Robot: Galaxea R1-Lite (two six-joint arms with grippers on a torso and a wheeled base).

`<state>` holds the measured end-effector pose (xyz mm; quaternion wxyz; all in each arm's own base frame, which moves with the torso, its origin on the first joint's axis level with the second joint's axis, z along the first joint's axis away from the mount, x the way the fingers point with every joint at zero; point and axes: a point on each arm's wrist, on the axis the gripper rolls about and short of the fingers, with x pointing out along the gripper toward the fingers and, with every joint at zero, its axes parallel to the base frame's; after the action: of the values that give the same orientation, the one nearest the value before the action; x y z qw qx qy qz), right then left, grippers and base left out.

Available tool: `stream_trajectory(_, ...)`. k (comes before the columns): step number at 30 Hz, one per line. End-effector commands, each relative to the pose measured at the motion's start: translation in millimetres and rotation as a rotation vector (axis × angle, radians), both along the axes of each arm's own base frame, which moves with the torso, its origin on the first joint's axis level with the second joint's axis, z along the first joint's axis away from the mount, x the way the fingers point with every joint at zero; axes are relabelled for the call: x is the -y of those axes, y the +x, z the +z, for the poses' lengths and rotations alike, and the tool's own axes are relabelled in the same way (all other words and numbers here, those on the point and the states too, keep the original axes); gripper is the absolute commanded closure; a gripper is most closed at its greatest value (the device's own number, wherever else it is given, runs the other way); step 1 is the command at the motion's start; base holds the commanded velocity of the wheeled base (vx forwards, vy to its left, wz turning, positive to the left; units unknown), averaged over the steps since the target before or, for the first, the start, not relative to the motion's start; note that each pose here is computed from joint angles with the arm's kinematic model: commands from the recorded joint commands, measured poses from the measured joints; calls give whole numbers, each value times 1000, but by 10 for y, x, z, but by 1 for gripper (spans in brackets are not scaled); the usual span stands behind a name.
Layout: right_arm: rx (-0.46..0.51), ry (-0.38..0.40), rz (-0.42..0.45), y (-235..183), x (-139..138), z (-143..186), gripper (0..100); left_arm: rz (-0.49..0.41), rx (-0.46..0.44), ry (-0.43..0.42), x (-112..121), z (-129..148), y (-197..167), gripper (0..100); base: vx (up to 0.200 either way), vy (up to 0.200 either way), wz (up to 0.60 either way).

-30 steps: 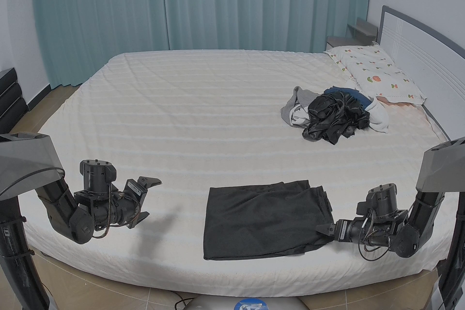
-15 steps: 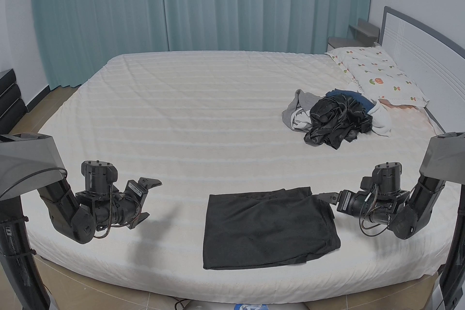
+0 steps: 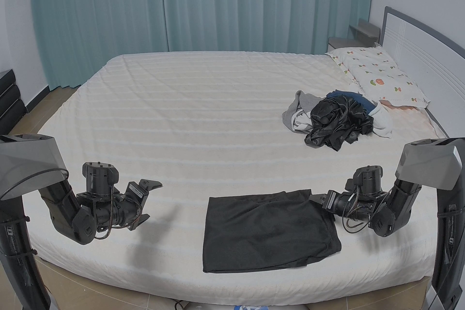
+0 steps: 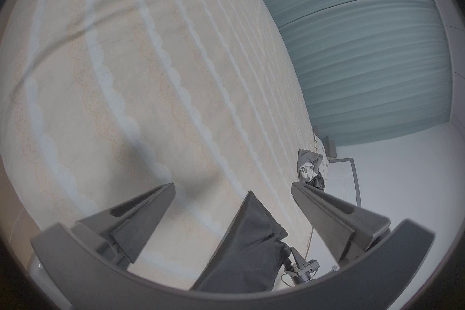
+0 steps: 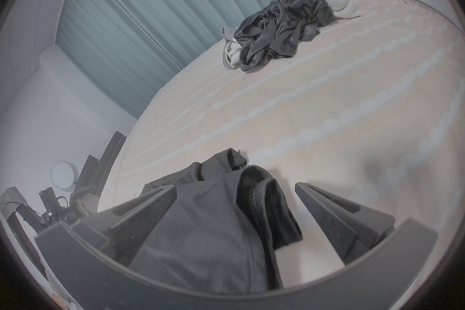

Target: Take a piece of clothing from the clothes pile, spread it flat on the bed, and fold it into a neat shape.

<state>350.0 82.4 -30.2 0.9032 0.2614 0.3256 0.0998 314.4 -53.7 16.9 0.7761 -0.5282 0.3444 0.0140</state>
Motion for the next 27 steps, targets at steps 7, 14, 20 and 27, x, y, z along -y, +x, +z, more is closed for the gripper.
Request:
stream_trajectory(7,22,59,-54,28,76,84,100,1,-1,1,0,-7,1,0,0,0,0)
stream_trajectory(14,29,107,-87,45,111,136,100,-1,-3,1,5,-8,-1,0,0,0,0)
stream_trajectory(20,32,108,-95,69,130,128,100,-1,-3,1,5,-8,-1,0,0,0,0)
stream_trajectory(27,38,109,-111,103,181,122,0,-1,-3,1,5,-8,-1,0,0,0,0)
